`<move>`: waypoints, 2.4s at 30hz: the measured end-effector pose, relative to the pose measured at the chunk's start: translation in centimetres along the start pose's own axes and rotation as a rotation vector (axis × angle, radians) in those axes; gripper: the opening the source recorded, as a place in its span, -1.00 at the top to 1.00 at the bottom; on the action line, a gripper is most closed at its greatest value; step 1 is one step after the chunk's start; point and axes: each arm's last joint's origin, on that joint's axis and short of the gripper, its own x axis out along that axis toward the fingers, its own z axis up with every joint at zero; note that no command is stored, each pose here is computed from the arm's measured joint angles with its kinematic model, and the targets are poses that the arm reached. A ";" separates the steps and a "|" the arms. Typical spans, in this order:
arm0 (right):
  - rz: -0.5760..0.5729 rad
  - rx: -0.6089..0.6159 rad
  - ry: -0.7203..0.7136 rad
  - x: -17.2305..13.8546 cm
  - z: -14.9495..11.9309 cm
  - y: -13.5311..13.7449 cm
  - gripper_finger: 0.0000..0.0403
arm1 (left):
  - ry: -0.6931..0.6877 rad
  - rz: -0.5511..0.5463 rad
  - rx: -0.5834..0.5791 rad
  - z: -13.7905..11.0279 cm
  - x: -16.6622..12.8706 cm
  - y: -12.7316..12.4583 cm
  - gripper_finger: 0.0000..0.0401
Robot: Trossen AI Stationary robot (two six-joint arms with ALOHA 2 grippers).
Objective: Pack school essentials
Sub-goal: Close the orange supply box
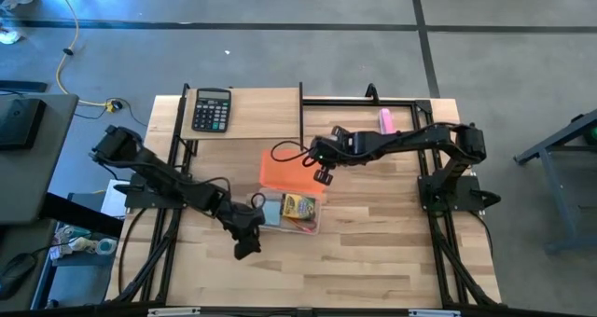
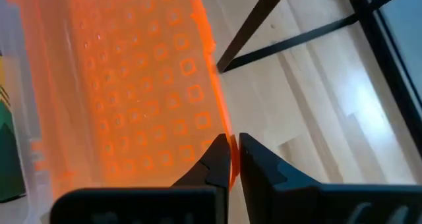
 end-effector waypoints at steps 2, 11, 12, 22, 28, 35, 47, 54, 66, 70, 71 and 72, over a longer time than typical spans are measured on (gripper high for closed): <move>-0.006 -0.011 -0.002 -0.1 0.0 0.2 0.94 | -0.015 0.035 -0.013 0.0 0.4 0.4 0.50; -0.009 -0.061 -0.020 -0.7 -0.3 1.9 0.94 | -0.077 0.108 -0.081 0.1 1.1 1.0 0.50; -0.007 -0.067 -0.022 -0.8 -0.4 2.2 0.94 | -0.090 0.106 -0.086 0.1 1.1 1.0 0.50; -0.057 -0.096 -0.059 -1.8 -0.1 3.3 0.94 | -0.157 0.087 -0.118 0.5 1.1 0.7 0.50; -0.073 -0.095 -0.083 -2.7 0.7 3.4 0.94 | -0.162 0.091 -0.129 0.5 1.1 0.7 0.50; -0.077 -0.092 -0.087 -2.8 0.8 3.4 0.94 | -0.179 0.101 -0.128 0.6 1.1 0.7 0.50; -0.095 -0.105 -0.010 -0.6 0.3 3.7 0.94 | -0.172 0.113 0.012 -0.5 1.4 -0.1 0.50; -0.077 -0.084 -0.002 -0.5 0.3 3.7 0.94 | -0.229 0.251 0.107 -1.0 1.4 0.3 0.50; -0.066 -0.090 -0.002 -0.7 0.2 4.1 0.94 | -0.260 0.281 0.106 -1.0 1.3 0.4 0.50; -0.069 -0.085 -0.009 -0.9 0.1 4.5 0.94 | -0.264 0.281 0.094 -1.0 1.3 0.4 0.50; -0.068 -0.087 -0.010 -0.9 0.1 4.6 0.94 | -0.266 0.280 0.089 -0.9 1.3 0.4 0.50; -0.070 -0.091 -0.013 -1.0 0.0 4.7 0.94 | -0.266 0.281 0.089 -0.9 1.3 0.4 0.50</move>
